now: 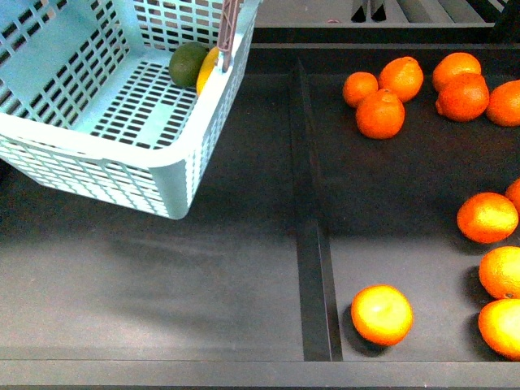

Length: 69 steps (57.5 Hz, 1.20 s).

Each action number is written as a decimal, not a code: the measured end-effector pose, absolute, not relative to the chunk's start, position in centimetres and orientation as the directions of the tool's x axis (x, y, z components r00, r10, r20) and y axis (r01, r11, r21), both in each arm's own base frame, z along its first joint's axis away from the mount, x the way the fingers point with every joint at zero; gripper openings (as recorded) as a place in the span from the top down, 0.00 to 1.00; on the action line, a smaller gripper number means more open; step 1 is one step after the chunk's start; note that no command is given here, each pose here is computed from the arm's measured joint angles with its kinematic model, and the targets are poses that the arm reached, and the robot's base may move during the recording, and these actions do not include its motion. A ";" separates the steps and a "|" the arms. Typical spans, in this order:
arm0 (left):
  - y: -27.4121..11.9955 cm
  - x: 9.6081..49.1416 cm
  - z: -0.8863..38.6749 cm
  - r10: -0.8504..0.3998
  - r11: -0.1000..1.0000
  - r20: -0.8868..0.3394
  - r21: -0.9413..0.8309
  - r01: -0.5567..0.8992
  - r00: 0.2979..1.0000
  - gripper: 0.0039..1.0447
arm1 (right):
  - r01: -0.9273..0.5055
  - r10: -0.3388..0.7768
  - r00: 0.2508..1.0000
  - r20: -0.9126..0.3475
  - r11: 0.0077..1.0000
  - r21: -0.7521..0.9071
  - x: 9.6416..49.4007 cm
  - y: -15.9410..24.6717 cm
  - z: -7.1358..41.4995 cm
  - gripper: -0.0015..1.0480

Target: Pick mango and avocado into basket

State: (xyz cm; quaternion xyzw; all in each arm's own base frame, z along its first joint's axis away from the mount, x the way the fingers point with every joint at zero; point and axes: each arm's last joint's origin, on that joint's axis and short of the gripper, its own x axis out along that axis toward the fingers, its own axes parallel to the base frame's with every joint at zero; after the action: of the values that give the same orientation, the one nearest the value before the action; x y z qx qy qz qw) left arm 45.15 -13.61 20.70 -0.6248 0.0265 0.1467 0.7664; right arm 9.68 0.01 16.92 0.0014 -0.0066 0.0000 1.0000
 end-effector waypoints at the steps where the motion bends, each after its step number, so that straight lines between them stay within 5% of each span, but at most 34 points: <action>1: -13.5 45.3 20.2 0.199 0.158 -0.235 -0.951 -0.268 0.951 0.87 | 0.000 0.000 1.000 0.013 1.000 0.003 9.7 0.0 16.9 0.08; 21: -13.3 48.6 13.2 0.220 0.078 -0.323 -0.935 -0.347 0.921 0.87 | 0.000 0.000 1.000 0.013 1.000 0.003 9.7 0.0 16.9 0.08; 41: -13.9 50.5 12.3 0.221 0.073 -0.359 -0.921 -0.382 0.907 0.86 | -0.001 0.001 1.000 0.013 1.000 0.003 9.7 0.0 16.9 0.08; 55: -13.9 49.7 12.9 0.228 0.125 -0.462 -0.859 -0.496 0.857 0.47 | -0.001 0.001 1.000 0.013 1.000 0.003 9.7 0.0 16.9 0.08; 66: -12.8 45.4 20.8 0.374 0.256 -0.545 -0.717 -0.648 0.750 0.06 | -0.001 0.001 1.000 0.013 1.000 0.003 9.7 0.0 16.9 0.08; 69: -12.7 44.0 22.0 0.387 0.305 -0.552 -0.679 -0.668 0.738 0.08 | -0.001 0.001 1.000 0.013 1.000 0.003 9.7 0.0 16.9 0.08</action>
State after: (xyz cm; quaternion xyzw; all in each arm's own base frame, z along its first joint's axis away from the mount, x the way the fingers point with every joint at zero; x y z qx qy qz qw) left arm 44.01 -12.73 22.01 -0.4874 0.1438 0.3318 0.7948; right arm 9.68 0.01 16.91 0.0014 -0.0064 0.0004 1.0000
